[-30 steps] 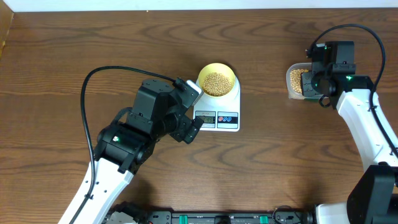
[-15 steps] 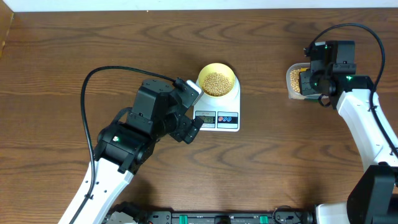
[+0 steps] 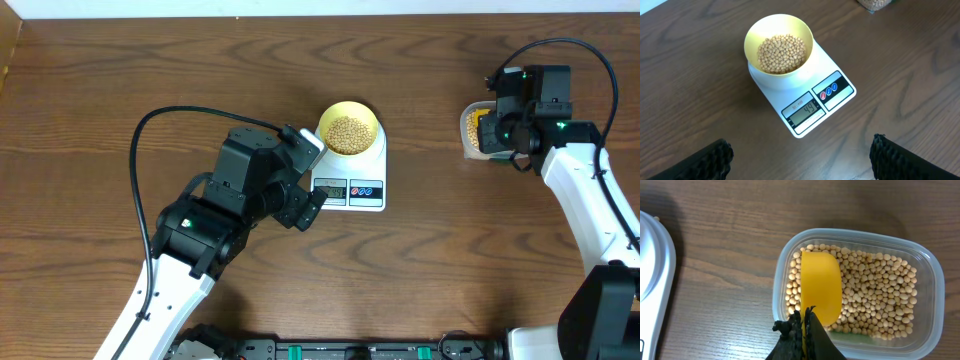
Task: Scoop item into bowl and weigh 50g on scale
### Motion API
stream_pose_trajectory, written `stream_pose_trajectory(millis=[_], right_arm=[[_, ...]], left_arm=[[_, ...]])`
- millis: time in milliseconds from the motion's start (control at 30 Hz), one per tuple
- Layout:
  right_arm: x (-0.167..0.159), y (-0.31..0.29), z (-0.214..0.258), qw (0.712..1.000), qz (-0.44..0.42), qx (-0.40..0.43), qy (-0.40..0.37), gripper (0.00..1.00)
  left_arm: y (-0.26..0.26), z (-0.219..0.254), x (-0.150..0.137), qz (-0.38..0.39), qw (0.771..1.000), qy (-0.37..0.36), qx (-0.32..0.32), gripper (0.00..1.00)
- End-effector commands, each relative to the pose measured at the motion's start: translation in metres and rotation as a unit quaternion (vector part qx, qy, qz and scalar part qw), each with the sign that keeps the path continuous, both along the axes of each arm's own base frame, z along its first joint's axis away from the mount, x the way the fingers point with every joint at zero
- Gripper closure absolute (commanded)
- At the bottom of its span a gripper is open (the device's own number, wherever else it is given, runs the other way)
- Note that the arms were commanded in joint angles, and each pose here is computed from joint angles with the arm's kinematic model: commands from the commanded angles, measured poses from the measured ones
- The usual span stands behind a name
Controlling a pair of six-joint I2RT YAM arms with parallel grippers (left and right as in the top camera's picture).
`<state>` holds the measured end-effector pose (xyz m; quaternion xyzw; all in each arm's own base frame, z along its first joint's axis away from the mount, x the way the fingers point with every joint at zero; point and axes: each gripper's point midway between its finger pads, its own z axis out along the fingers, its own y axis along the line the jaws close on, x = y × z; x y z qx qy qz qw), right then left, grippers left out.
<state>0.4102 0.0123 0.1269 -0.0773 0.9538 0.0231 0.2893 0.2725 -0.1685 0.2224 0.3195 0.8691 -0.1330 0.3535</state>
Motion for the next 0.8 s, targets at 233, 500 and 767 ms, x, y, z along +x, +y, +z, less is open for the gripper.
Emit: stream_pose_trajectory(millis=[233, 500, 767], right_arm=[[0.0, -0.002, -0.002, 1.0, 0.004, 0.001, 0.002, 0.99], [0.002, -0.016, 0.0, 1.0, -0.019, 0.008, -0.002, 0.99], [0.005, -0.013, 0.005, 0.998, -0.013, 0.058, -0.014, 0.99]], left_arm=[[0.002, 0.005, 0.001, 0.004, 1.0, -0.007, -0.002, 0.1], [0.002, 0.005, 0.001, 0.004, 1.0, -0.007, -0.002, 0.1], [0.002, 0.005, 0.001, 0.004, 1.0, -0.007, -0.002, 0.1]])
